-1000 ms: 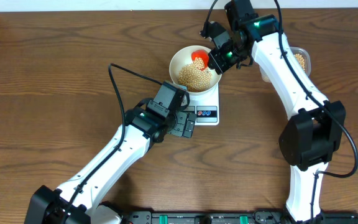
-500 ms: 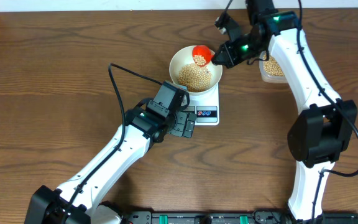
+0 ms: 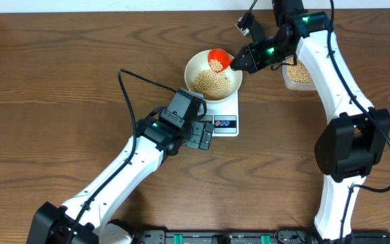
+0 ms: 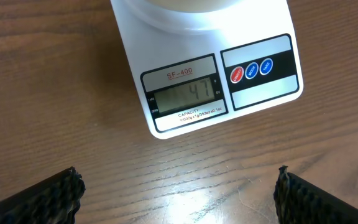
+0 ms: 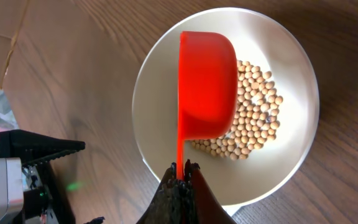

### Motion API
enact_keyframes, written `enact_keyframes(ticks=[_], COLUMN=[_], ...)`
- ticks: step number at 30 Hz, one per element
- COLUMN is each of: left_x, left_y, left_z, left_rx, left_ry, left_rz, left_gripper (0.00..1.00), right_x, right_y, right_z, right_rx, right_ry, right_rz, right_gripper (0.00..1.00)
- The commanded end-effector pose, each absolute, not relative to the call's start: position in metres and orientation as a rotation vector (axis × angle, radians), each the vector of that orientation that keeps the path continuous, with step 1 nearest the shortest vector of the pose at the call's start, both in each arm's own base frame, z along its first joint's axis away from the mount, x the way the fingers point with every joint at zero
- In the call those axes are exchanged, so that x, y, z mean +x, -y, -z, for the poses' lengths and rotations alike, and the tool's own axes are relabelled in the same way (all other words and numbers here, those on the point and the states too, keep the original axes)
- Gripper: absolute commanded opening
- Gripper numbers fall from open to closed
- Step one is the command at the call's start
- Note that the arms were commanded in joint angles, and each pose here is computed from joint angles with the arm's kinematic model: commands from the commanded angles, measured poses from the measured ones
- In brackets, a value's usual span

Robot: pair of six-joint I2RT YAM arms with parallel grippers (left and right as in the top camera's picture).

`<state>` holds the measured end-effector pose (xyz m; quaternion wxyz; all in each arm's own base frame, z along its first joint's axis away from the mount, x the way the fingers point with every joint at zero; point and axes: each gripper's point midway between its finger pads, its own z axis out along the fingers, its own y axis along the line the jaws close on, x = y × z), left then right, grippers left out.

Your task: Scoop item into bowl and weigh 50g on scale

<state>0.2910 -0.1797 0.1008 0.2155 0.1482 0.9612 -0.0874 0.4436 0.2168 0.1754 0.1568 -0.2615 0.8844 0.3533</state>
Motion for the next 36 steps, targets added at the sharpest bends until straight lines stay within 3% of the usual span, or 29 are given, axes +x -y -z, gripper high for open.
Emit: enact_keyframes(ticks=[1, 36], left_x=[0.2911, 0.2911], left_y=[0.1761, 0.1761], left_z=[-0.1006, -0.1006], left_rx=[0.410, 0.410], left_ry=[-2.660, -2.660], left_rz=[0.224, 0.224], left_gripper=[1.00, 1.00], right_x=[0.4393, 0.4424], right_y=[-0.2191, -0.2147], right_z=[-0.1954, -0.1911], right_rx=[-0.748, -0.749], right_ry=[-2.486, -2.501], right_rz=[-1.049, -0.994], right_gripper=[0.01, 0.01])
